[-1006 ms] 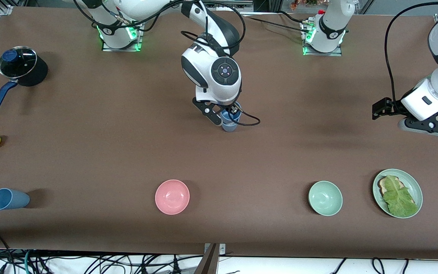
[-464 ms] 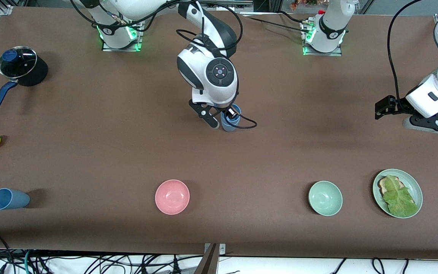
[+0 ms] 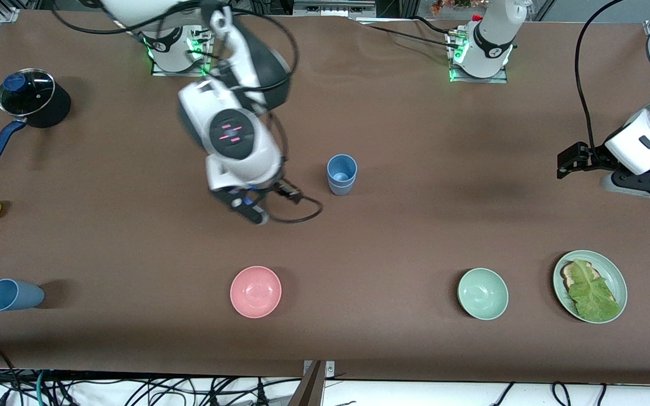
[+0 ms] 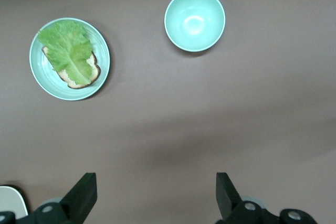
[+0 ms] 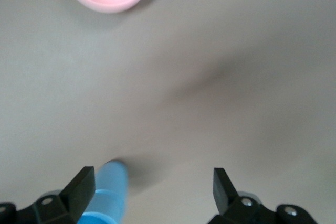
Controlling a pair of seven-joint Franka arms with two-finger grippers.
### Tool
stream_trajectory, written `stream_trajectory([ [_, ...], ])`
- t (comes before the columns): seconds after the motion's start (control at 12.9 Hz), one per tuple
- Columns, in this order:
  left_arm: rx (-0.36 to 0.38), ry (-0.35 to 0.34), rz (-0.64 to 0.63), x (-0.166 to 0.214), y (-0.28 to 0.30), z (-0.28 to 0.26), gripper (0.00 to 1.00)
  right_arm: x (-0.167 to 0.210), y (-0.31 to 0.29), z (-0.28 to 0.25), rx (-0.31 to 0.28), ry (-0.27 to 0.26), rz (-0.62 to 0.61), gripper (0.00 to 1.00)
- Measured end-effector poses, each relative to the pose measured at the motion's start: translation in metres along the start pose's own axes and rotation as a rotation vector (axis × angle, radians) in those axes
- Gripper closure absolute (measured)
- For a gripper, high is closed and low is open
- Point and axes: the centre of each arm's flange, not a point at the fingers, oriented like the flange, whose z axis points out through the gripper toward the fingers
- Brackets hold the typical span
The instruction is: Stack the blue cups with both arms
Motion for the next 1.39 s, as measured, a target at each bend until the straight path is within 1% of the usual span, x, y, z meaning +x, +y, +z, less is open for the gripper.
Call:
stream_trajectory([
  [0.23, 0.006, 0.035, -0.014, 0.004, -0.004, -0.018, 0.00, 0.087, 0.095, -0.048, 0.007, -0.011, -0.220, 0.00],
  [0.31, 0.007, 0.036, -0.017, 0.004, -0.006, -0.023, 0.00, 0.112, 0.131, -0.061, 0.008, -0.020, -0.275, 0.00],
  [0.46, 0.005, 0.025, -0.021, 0.003, -0.008, -0.026, 0.00, 0.149, 0.194, -0.079, 0.011, -0.043, -0.351, 0.00],
  [0.54, 0.005, 0.021, -0.021, 0.003, -0.008, -0.025, 0.00, 0.159, 0.218, -0.088, 0.016, -0.045, -0.374, 0.00],
  [0.7, 0.003, 0.012, -0.021, 0.003, -0.008, -0.023, 0.00, 0.161, 0.245, -0.109, 0.018, -0.038, -0.382, 0.00],
  [0.93, 0.001, -0.007, -0.020, 0.003, -0.007, -0.018, 0.00, 0.141, 0.265, -0.129, 0.007, -0.017, -0.371, 0.00],
  [1.16, 0.001, -0.009, -0.020, 0.004, -0.007, -0.018, 0.00, 0.121, 0.285, -0.122, 0.006, 0.019, -0.388, 0.00],
  [1.39, 0.000, -0.010, -0.019, 0.004, -0.007, -0.017, 0.00, 0.103, 0.302, -0.113, 0.000, 0.022, -0.386, 0.00],
])
